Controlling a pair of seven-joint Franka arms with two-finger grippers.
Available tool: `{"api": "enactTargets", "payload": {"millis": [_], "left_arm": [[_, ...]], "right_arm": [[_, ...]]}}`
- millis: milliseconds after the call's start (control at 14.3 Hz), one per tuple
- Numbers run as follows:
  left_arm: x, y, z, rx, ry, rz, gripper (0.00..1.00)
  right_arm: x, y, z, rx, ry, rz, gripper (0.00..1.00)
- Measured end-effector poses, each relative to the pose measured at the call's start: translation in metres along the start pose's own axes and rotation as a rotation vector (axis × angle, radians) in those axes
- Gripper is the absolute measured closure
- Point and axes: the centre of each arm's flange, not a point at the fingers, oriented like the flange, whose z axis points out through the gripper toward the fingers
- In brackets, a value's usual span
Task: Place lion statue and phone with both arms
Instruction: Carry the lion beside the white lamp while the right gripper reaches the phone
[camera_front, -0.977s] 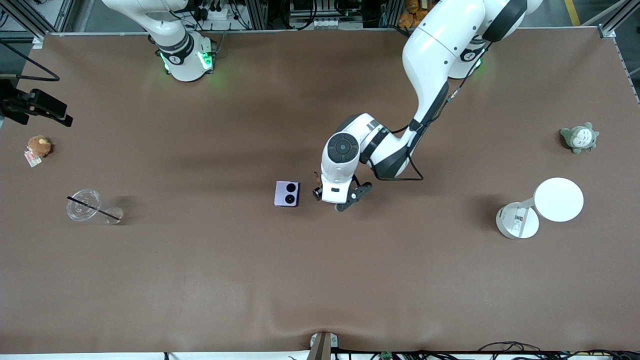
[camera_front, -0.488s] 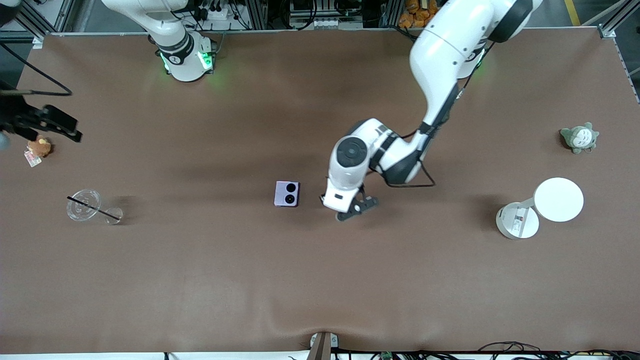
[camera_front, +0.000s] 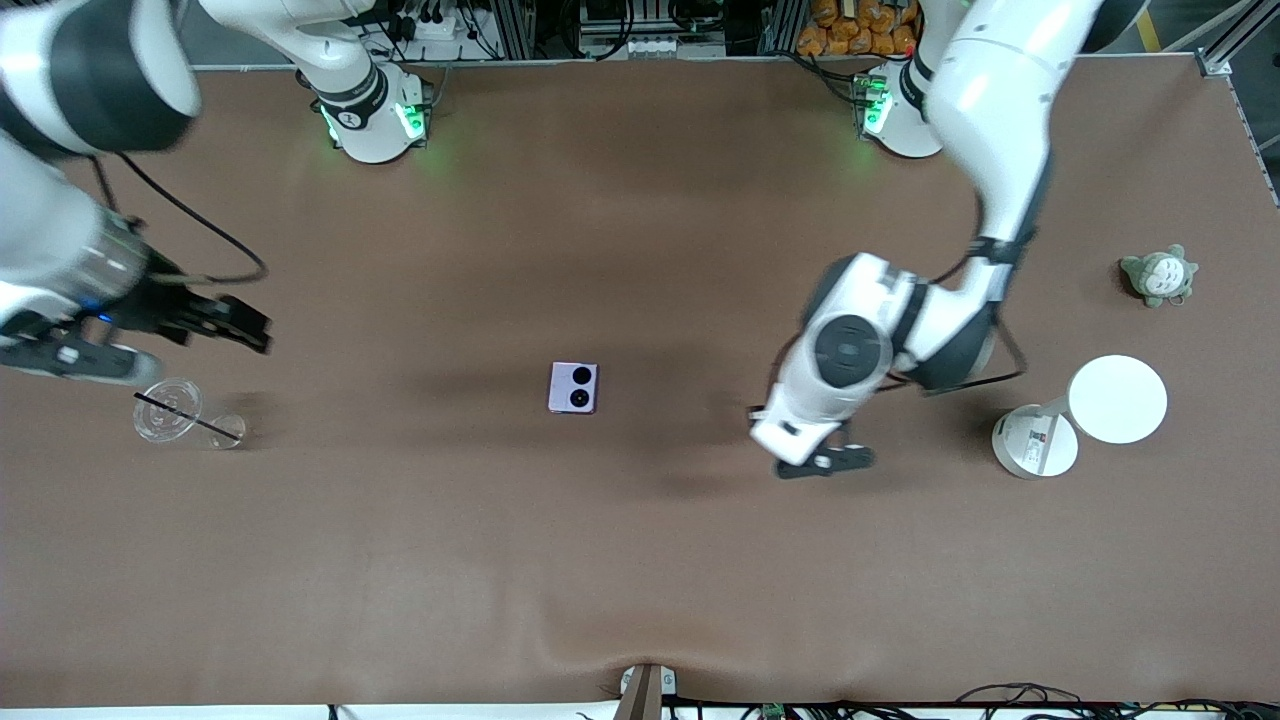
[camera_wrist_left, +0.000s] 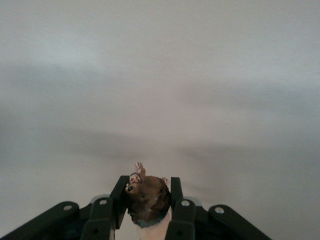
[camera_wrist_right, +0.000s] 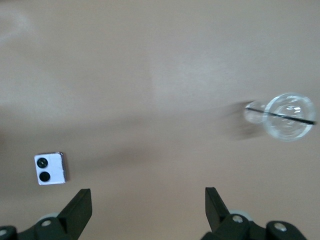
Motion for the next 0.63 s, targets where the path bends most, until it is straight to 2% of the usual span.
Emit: {"api": "enactTargets", "payload": {"millis": [209, 349, 488, 628], "left_arm": [[0.015, -0.063, 0.014, 0.018, -0.034, 0.043, 0.62], [0.022, -0.094, 0.024, 0.041, -0.041, 0.093, 0.62], [0.030, -0.119, 0.029, 0.037, -0.031, 0.155, 0.62], [0.037, -0.141, 0.035, 0.028, -0.019, 0.232, 0.62]], "right_arm": [[0.010, -0.052, 0.062, -0.010, -0.019, -0.007, 0.00], [0.007, -0.103, 0.126, -0.030, -0.055, -0.068, 0.00], [-0.014, -0.157, 0.177, -0.057, -0.095, -0.131, 0.00], [-0.037, -0.198, 0.199, -0.072, -0.108, -0.162, 0.00]]}}
